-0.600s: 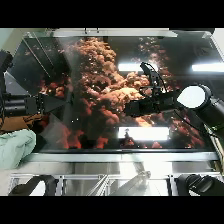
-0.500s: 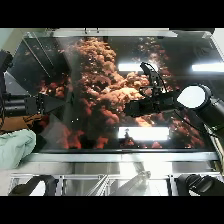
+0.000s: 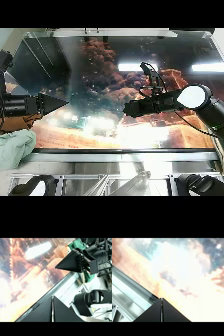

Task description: Fold the shirts.

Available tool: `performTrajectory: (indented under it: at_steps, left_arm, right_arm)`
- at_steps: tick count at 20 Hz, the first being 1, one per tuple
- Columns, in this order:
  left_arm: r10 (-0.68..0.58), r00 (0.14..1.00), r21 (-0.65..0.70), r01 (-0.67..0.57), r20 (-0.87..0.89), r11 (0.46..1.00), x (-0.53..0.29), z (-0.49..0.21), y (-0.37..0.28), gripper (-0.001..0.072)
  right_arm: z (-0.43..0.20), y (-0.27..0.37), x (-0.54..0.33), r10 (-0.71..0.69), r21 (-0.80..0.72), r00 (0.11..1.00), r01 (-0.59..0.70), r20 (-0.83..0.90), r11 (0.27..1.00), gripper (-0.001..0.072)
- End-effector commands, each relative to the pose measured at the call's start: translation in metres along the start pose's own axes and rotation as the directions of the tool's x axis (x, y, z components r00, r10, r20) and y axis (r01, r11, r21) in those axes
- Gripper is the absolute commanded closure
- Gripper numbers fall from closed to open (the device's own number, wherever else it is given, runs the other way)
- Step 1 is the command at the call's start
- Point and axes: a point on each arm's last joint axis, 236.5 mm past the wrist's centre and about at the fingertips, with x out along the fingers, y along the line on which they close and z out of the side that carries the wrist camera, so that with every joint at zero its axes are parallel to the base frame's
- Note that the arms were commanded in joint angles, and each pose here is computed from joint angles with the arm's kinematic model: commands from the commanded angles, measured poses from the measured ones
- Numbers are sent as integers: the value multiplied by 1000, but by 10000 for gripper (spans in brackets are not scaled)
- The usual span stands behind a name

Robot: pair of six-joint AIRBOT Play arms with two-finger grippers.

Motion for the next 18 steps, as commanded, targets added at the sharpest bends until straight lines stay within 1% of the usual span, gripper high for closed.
performTrajectory:
  at_steps: [1,5,8,12,14,15,16,17,18]
  left_arm:
    - [-1,1000,0,1,0,1000,0,0,0,690]
    - [42,996,-3,-42,82,999,-1,20,10,690]
    - [83,986,-35,-78,143,996,-3,34,20,690]
    - [76,980,-42,-69,182,997,-4,43,18,692]
    - [124,960,-64,-112,250,992,-9,59,30,700]
    - [167,934,-75,-151,317,986,-16,75,40,697]
    - [235,881,-90,-218,411,972,-30,99,54,579]
    - [319,815,-95,-314,484,945,-54,122,71,285]
    - [406,756,-86,-425,513,901,-78,140,91,66]
  right_arm:
    - [0,1,0,2,1,1000,-2,-1,1000,693]
    - [1,0,0,1,1,1000,-1,3,1000,693]
    - [8,3,0,14,11,999,-15,35,1000,693]
    - [10,17,2,75,58,996,-77,38,995,692]
    - [20,16,7,84,83,994,-91,75,992,691]
    - [28,15,11,87,97,991,-96,101,991,689]
    - [32,12,13,82,104,990,-94,118,990,686]
    - [36,9,17,74,107,989,-88,129,990,658]
    - [39,4,21,66,115,988,-82,136,990,442]
